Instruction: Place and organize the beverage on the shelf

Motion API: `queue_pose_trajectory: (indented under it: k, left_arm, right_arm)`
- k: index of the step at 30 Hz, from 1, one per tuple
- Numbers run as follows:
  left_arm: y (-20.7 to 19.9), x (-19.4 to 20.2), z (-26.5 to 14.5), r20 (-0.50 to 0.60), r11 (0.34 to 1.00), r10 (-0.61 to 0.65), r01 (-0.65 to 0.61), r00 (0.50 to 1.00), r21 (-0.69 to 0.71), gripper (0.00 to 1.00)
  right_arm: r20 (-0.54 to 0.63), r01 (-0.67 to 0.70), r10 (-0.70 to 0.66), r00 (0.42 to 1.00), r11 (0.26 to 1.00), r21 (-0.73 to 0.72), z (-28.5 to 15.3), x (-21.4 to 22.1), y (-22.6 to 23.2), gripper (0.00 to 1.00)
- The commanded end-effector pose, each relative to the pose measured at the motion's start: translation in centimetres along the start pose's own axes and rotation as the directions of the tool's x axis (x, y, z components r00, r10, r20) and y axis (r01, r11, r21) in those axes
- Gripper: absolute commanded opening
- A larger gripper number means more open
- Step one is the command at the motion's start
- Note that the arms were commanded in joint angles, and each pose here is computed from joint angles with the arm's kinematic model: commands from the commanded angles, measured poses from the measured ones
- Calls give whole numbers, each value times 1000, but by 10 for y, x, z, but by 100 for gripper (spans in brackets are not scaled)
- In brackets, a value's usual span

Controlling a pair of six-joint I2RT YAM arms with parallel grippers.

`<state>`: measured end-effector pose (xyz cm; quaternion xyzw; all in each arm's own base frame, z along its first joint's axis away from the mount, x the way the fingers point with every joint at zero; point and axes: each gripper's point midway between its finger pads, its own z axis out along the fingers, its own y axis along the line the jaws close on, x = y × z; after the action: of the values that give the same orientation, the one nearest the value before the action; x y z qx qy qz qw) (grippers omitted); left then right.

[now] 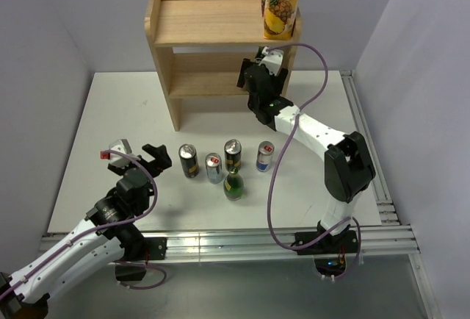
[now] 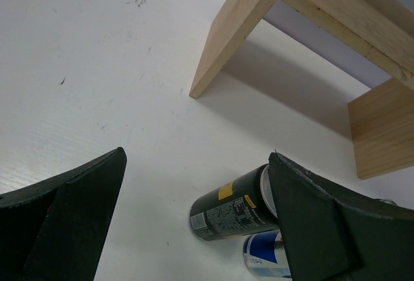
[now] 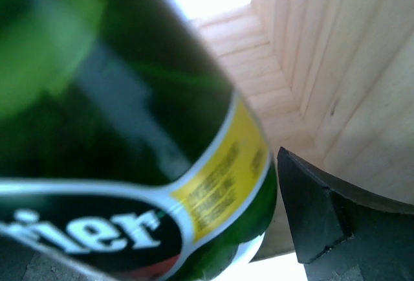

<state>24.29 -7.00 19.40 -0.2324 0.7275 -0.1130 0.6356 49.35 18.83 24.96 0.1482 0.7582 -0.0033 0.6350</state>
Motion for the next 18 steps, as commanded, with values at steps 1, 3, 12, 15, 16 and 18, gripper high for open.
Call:
queue_pose_trajectory:
  k: [1, 3, 12, 15, 16, 18]
  left_arm:
    - [-2, -4, -1, 11, 1000, -3, 3, 1000, 10, 99]
    - [-2, -4, -1, 13, 1000, -9, 9, 1000, 11, 99]
    - [-2, -6, -2, 17, 1000, -15, 15, 1000, 13, 99]
    - [-1, -5, -2, 16, 1000, -13, 12, 1000, 12, 99]
    - [-1, -6, -2, 17, 1000, -14, 14, 1000, 12, 99]
    - [-1, -6, -2, 18, 1000, -14, 14, 1000, 11, 99]
  right_arm:
    - [-43, 55, -59, 997, 994, -91, -8, -5, 10, 100]
    - [-49, 73, -79, 996, 992, -100, -8, -1, 9, 100]
    - [-36, 82, -87, 996, 989, -126, -23, -7, 2, 100]
    - [-27, 82, -85, 996, 990, -114, -28, -10, -3, 100]
    - [-26, 82, -86, 996, 990, -113, -30, -11, -3, 100]
    - [-22, 82, -85, 996, 990, -115, -35, -12, -6, 100]
